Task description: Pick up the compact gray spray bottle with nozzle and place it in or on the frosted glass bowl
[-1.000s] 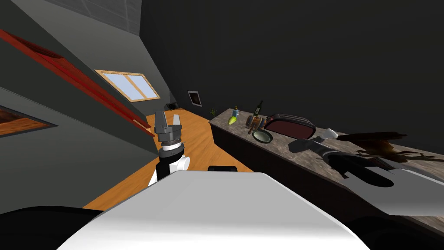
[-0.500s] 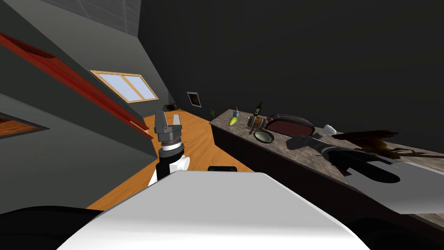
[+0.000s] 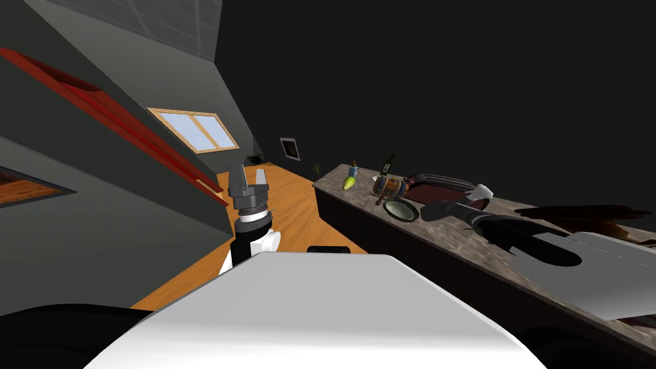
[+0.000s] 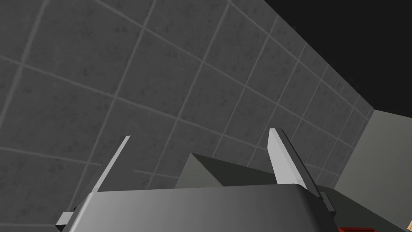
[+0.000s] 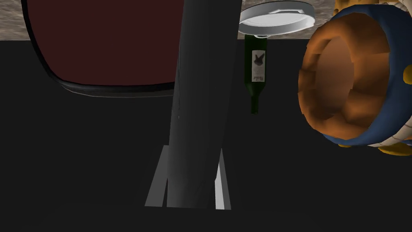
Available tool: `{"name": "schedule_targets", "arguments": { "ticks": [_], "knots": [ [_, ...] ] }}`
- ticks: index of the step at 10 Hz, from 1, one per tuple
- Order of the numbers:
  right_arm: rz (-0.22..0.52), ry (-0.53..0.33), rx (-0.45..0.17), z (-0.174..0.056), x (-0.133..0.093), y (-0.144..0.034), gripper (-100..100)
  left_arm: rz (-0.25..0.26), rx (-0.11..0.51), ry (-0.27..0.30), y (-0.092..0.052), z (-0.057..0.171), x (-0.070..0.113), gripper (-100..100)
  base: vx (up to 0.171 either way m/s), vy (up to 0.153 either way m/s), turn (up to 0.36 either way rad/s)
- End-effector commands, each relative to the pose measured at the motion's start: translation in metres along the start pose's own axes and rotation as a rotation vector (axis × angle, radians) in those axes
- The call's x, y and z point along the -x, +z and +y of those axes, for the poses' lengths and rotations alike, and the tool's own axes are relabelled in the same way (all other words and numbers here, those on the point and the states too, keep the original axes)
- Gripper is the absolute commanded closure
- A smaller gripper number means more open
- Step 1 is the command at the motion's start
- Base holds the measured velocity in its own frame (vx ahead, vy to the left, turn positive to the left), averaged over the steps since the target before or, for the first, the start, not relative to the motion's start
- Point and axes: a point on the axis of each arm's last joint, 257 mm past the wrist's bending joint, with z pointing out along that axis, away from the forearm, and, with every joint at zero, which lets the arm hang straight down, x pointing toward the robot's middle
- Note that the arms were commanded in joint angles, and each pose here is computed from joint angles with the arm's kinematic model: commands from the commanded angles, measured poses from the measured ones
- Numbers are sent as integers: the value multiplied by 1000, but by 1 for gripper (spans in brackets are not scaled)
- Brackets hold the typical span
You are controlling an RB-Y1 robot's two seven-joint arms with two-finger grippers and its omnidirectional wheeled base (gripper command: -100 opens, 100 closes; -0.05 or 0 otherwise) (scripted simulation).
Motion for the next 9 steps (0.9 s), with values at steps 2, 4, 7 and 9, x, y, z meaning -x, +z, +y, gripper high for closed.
{"name": "schedule_targets", "arguments": {
  "ticks": [2, 4, 7, 9],
  "knots": [
    [24, -37, -28, 0, -6, -6, 100, 0, 0, 0, 0, 0, 0, 0, 185, 44, 77],
    [35, -54, -40, 1, -9, -8, 100, 0, 0, 0, 0, 0, 0, 0, 153, 29, 50],
    [30, -47, -33, 2, -8, -7, -100, 0, 0, 0, 0, 0, 0, 0, 24, 3, 0],
    [30, -46, -35, 1, -8, -7, -100, 0, 0, 0, 0, 0, 0, 0, 0, 0, 0]
  ]
}}
